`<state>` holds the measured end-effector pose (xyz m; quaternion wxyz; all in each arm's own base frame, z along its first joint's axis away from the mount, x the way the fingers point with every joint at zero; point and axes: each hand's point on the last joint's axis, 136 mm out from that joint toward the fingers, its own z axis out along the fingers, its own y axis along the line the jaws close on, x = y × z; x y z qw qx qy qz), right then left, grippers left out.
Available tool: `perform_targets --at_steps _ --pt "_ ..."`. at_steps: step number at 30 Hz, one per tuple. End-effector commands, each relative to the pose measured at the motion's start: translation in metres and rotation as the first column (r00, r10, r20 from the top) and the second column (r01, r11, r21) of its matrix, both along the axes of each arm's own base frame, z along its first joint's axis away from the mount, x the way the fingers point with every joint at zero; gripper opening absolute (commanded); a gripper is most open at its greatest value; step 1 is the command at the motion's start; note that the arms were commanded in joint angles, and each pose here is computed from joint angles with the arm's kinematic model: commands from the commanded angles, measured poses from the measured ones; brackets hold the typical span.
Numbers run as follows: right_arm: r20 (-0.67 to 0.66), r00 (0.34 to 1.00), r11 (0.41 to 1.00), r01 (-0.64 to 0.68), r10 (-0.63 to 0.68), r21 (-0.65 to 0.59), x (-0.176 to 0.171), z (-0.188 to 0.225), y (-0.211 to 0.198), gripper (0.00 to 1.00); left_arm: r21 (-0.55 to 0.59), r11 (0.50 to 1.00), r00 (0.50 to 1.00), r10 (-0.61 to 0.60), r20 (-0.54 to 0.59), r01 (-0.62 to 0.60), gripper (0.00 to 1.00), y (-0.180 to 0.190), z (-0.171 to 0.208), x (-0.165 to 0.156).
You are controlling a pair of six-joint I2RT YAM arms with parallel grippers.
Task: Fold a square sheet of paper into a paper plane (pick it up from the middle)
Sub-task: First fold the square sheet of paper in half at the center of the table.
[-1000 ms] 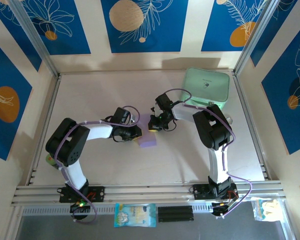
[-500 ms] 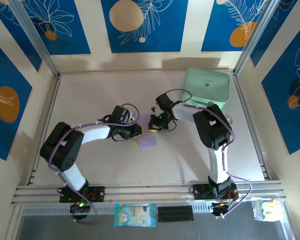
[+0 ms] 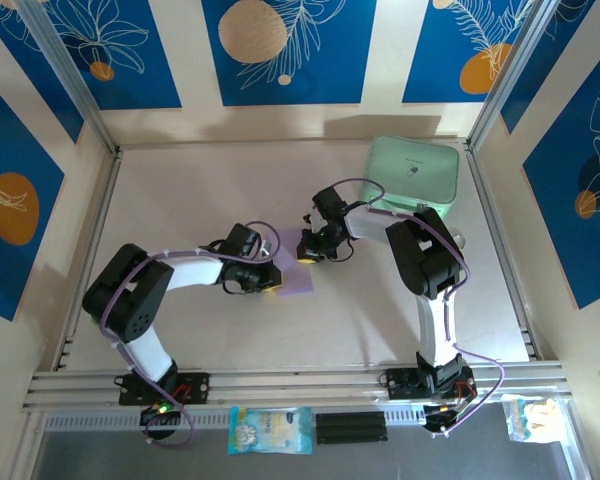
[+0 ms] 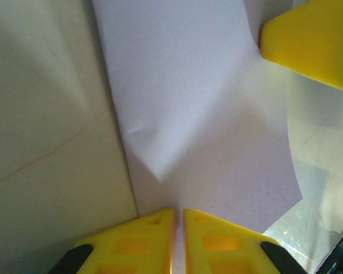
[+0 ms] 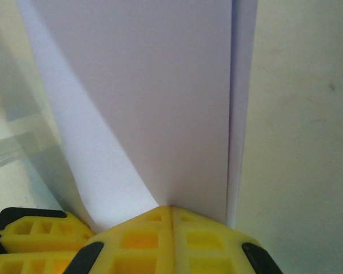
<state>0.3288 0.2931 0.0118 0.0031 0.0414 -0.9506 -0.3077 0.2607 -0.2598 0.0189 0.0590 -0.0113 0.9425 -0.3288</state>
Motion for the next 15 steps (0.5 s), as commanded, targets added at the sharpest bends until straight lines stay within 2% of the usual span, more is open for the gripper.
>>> perform_targets --at_steps 1,7,11,15 --pt "-0.152 0.986 0.960 0.026 -0.071 -0.278 -0.038 -0.075 -0.055 0.03 0.089 0.996 0.997 -0.015 -0.079 0.022 0.16 0.021 -0.008 -0.030" --pt "-0.152 0.985 0.960 0.032 -0.077 -0.277 -0.037 -0.074 -0.055 0.03 -0.038 0.999 0.999 0.014 0.044 -0.012 0.16 -0.006 0.034 0.001" --pt "-0.154 0.985 0.960 0.035 -0.080 -0.277 -0.036 -0.076 -0.055 0.03 -0.049 0.999 0.999 0.020 0.039 -0.018 0.16 -0.016 0.027 0.012" --pt "-0.159 0.984 0.960 0.034 -0.081 -0.280 -0.037 -0.077 -0.055 0.03 -0.036 0.999 1.000 0.000 -0.003 -0.001 0.15 -0.023 0.013 0.007"
